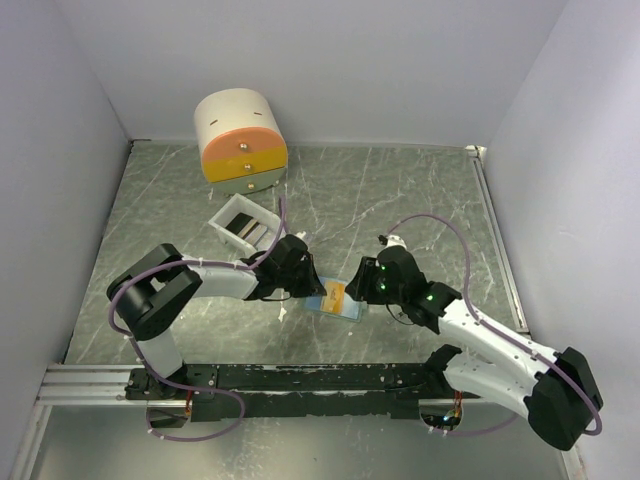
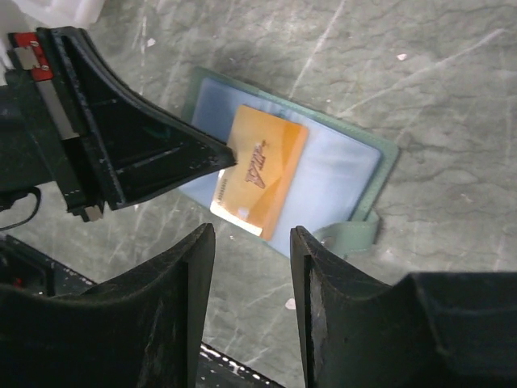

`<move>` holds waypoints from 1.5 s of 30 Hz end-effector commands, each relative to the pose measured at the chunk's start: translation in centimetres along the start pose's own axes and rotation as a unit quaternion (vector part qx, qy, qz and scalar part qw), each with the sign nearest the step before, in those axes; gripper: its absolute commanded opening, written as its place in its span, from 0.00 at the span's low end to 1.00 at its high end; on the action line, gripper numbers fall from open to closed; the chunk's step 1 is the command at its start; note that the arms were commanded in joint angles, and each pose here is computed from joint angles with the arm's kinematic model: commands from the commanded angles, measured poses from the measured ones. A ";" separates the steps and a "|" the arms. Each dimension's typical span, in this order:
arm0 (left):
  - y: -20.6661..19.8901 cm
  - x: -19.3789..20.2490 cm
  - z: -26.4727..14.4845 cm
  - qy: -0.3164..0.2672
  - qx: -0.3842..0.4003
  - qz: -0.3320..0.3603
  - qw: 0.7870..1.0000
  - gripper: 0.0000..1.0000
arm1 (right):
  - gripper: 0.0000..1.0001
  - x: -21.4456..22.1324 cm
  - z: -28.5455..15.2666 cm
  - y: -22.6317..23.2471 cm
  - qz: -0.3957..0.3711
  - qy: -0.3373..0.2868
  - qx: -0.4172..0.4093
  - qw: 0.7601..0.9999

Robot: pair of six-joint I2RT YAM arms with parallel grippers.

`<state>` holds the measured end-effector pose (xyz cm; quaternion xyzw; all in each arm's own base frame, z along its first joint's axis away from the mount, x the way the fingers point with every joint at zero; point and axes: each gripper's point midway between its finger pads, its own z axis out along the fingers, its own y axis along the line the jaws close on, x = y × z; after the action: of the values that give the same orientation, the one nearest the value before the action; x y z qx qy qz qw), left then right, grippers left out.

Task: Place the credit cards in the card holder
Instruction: Insert the credit card into the card holder.

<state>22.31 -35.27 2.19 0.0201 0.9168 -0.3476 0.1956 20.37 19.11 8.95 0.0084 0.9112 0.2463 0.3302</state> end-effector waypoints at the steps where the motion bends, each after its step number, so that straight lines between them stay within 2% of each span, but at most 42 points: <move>1: 0.8 1.5 0.3 0.023 -0.017 0.009 1.000 0.07 | 0.43 0.1 0.5 1.9 0.019 0.009 -0.044 0.999; 11: 0.2 1.5 0.5 0.024 -0.014 0.014 1.000 0.07 | 0.44 3.0 2.6 1.5 0.029 0.062 -0.052 0.996; 19: 0.6 1.4 0.4 0.019 -0.027 0.015 0.999 0.07 | 0.53 2.5 2.5 -3.1 0.022 0.042 0.078 0.996; 25: 0.5 1.2 0.3 0.017 -0.027 0.017 0.999 0.07 | 0.55 2.4 2.0 -5.1 0.032 0.024 0.127 0.991; 34: -0.9 1.5 0.4 0.021 -0.009 0.024 0.999 0.07 | 0.36 4.6 3.6 -5.6 0.026 0.052 0.116 0.992; 40: -1.9 1.5 1.2 0.029 0.004 0.018 0.999 0.07 | 0.31 5.2 3.9 -4.3 0.038 0.058 0.069 0.995; 45: -1.3 1.3 0.7 0.015 -0.011 0.005 1.000 0.07 | 0.32 5.8 4.0 -3.3 0.050 0.068 0.039 0.996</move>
<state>21.58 -37.25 2.43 0.0360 0.9172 -0.3507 0.1856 19.99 17.47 1.73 0.0556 0.9402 0.1815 0.2828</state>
